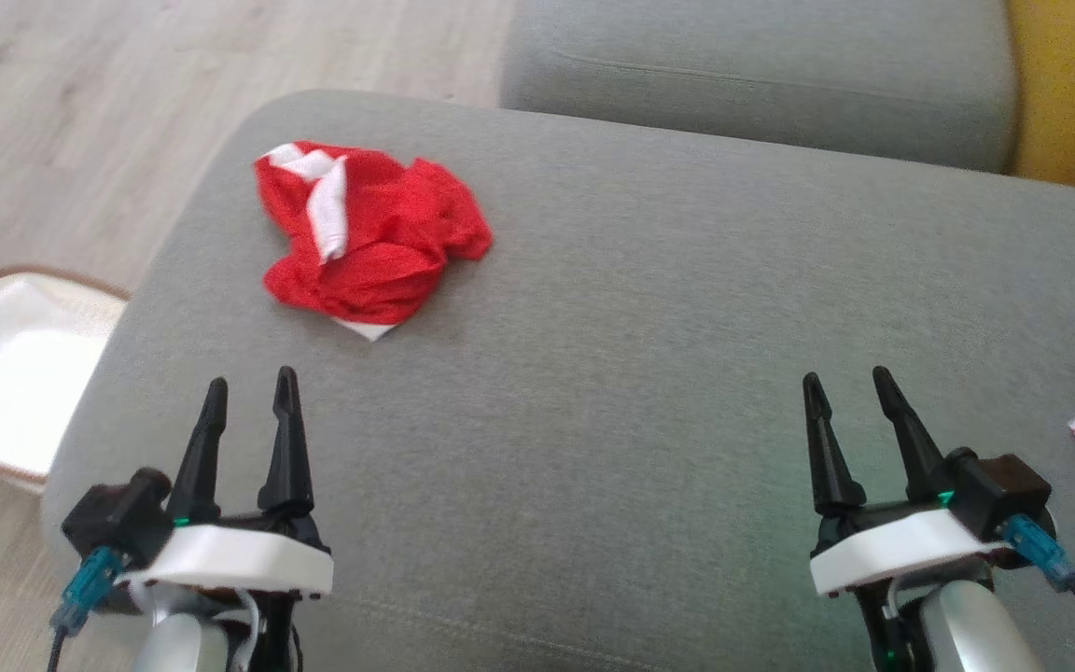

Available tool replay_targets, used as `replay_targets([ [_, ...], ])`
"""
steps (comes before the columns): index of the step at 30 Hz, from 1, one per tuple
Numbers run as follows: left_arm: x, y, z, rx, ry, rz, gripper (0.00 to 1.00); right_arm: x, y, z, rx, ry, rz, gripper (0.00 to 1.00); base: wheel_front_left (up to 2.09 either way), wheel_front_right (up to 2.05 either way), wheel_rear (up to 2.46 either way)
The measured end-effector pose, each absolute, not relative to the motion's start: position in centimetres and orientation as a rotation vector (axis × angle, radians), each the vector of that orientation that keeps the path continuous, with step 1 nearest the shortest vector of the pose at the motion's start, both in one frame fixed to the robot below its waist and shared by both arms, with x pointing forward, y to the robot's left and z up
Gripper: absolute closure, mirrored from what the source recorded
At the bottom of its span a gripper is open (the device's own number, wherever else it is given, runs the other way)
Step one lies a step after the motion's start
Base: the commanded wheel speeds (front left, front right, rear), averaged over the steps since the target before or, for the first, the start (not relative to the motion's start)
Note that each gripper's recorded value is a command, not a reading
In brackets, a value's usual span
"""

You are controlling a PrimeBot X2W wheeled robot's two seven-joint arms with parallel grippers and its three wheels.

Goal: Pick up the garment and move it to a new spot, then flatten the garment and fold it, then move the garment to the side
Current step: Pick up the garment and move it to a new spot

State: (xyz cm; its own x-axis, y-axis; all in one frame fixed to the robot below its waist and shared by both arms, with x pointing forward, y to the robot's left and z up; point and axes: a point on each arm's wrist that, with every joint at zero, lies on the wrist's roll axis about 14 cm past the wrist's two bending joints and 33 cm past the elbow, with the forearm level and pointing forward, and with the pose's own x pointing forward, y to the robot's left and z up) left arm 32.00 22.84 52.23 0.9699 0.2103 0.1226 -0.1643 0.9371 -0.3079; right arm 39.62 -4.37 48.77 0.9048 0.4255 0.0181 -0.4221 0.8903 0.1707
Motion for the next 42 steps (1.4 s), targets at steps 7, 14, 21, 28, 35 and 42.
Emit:
replay_targets([
  [7, 29.8, 25.8, 52.2, -0.289, -0.17, 0.293, 0.0, 39.5, -0.9, 48.8, 0.185, 0.031, 0.537, 0.0, 0.0, 0.0, 0.0],
  [14, 29.2, 26.5, 52.3, -0.286, -0.176, 0.321, 0.0, 39.4, 0.3, 48.7, 0.19, 0.037, 0.572, 0.0, 0.0, 0.0, 0.0],
  [21, 29.6, 26.9, 52.1, -0.28, -0.166, 0.329, 0.0, 39.7, 0.0, 47.9, 0.199, 0.057, 0.561, 0.0, 0.0, 0.0, 0.0],
  [28, 32.8, 28.2, 52.1, -0.2, -0.145, 0.334, 0.0, 42.0, -2.0, 47.1, 0.175, 0.073, 0.498, 0.0, 0.0, 0.0, 0.0],
  [35, 39.2, 29.9, 50.2, -0.116, -0.034, 0.295, 0.0, 46.2, -4.2, 48.0, 0.129, 0.033, 0.422, 0.0, 0.0, 0.0, 0.0],
  [42, 45.7, 30.1, 45.6, 0.007, 0.246, 0.168, 0.0, 49.1, -6.5, 48.3, 0.094, 0.017, 0.363, 0.0, 0.0, 0.0, 0.0],
])
